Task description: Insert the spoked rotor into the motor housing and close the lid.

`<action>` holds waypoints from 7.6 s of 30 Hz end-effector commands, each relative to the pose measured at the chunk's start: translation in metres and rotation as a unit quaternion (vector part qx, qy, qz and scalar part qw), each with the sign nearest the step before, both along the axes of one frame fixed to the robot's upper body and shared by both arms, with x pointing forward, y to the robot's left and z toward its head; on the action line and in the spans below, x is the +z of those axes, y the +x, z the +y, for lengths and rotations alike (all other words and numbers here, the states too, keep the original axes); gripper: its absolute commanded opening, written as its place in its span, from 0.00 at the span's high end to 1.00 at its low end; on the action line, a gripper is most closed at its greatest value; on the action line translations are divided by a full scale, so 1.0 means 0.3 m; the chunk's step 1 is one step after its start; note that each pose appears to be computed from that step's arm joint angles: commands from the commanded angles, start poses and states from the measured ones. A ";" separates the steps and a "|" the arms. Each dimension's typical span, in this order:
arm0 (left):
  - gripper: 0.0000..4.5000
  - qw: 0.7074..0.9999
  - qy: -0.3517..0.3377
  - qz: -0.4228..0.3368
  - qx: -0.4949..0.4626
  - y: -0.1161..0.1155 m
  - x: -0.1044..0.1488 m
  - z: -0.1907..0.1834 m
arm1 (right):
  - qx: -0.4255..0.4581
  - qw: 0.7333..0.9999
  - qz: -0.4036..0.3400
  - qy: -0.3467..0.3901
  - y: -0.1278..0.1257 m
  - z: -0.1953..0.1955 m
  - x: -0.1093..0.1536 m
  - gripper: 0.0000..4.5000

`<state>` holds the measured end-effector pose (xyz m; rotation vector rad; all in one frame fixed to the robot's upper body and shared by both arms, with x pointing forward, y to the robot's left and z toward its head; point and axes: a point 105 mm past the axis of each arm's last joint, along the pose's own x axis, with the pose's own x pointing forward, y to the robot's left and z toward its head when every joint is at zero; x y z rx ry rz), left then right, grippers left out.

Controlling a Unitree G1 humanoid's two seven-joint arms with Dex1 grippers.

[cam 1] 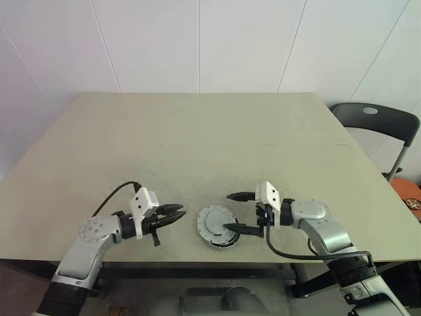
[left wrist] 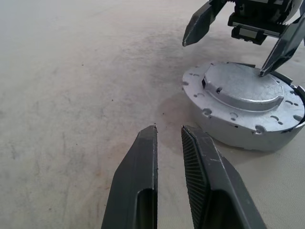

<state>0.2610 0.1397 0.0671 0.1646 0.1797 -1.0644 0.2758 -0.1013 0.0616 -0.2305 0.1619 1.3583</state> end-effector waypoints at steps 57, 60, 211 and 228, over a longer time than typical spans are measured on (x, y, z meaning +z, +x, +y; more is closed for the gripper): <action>0.79 1.000 -0.001 -0.015 -0.001 0.000 0.012 -0.021 | 0.116 0.993 -0.026 -0.028 -0.003 0.130 0.014 0.00; 0.79 1.000 0.000 -0.015 -0.001 0.000 0.012 -0.020 | 0.126 0.991 -0.017 -0.042 -0.013 0.127 0.009 0.00; 0.79 0.964 0.115 0.152 -0.185 0.052 -0.230 -0.255 | -0.033 0.971 0.236 0.006 0.063 -0.057 0.087 0.00; 0.79 0.956 0.059 0.146 -0.248 0.030 -0.229 -0.246 | -0.054 0.967 0.247 0.034 0.081 -0.050 0.116 0.00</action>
